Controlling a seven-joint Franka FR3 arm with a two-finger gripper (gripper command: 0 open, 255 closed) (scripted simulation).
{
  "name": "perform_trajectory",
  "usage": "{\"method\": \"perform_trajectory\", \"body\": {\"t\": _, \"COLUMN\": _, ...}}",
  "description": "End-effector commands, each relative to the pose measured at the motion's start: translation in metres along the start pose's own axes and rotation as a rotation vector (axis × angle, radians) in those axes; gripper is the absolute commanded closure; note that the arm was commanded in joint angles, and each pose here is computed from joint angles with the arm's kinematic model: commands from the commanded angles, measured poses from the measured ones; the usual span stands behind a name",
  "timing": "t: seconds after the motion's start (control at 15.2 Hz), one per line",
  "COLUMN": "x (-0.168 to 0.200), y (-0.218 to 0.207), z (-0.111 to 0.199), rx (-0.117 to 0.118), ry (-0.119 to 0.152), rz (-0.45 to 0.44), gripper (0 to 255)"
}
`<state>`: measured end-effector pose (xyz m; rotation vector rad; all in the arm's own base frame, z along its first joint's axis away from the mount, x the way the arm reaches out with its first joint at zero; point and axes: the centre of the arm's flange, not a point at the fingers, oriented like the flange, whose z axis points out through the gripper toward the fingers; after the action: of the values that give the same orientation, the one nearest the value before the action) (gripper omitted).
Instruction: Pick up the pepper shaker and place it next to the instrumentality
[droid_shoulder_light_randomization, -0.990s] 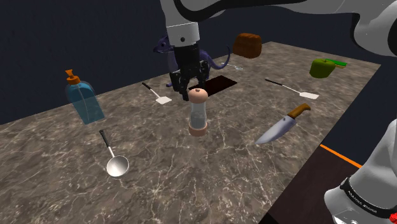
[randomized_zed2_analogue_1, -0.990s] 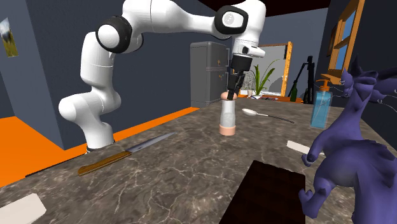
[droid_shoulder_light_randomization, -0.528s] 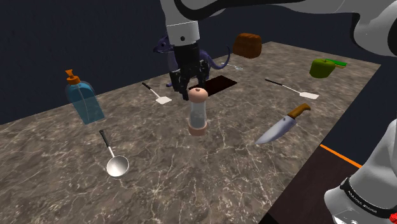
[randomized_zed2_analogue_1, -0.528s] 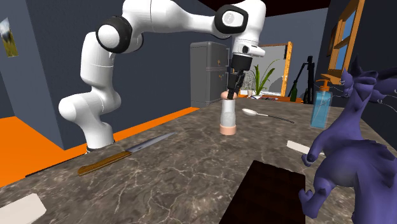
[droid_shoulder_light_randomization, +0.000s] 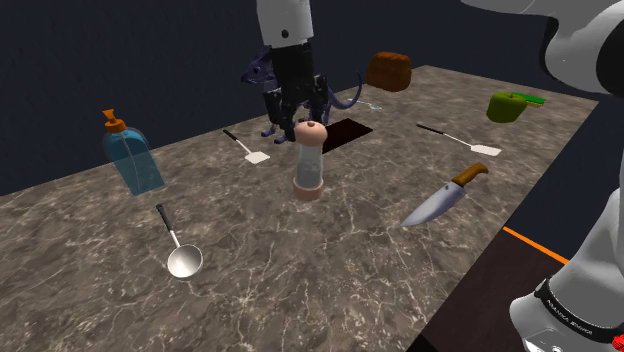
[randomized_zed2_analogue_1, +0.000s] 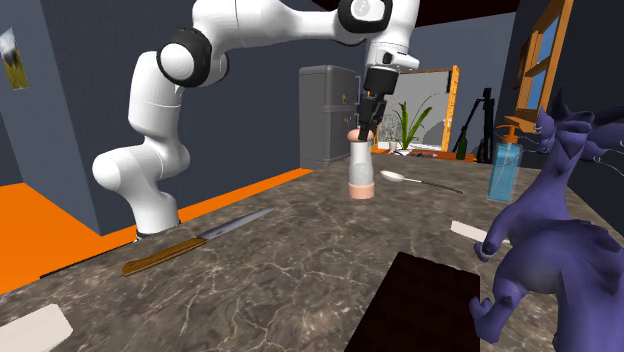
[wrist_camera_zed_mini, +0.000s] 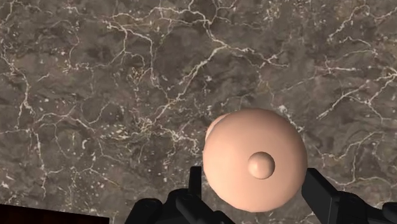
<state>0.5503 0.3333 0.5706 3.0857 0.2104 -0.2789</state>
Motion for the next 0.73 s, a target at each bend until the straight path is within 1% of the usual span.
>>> {"method": "perform_trajectory", "body": {"t": 0.0, "x": -0.003, "y": 0.001, "z": -0.01, "rx": 0.0, "ry": 0.0, "rz": 0.0, "gripper": 255}}
{"method": "perform_trajectory", "body": {"t": 0.4, "x": -0.008, "y": 0.001, "z": -0.041, "rx": 0.0, "ry": 0.0, "rz": 0.0, "gripper": 255}}
{"method": "perform_trajectory", "body": {"t": 0.66, "x": -0.012, "y": 0.054, "z": -0.039, "rx": 0.0, "ry": 0.0, "rz": 0.0, "gripper": 255}}
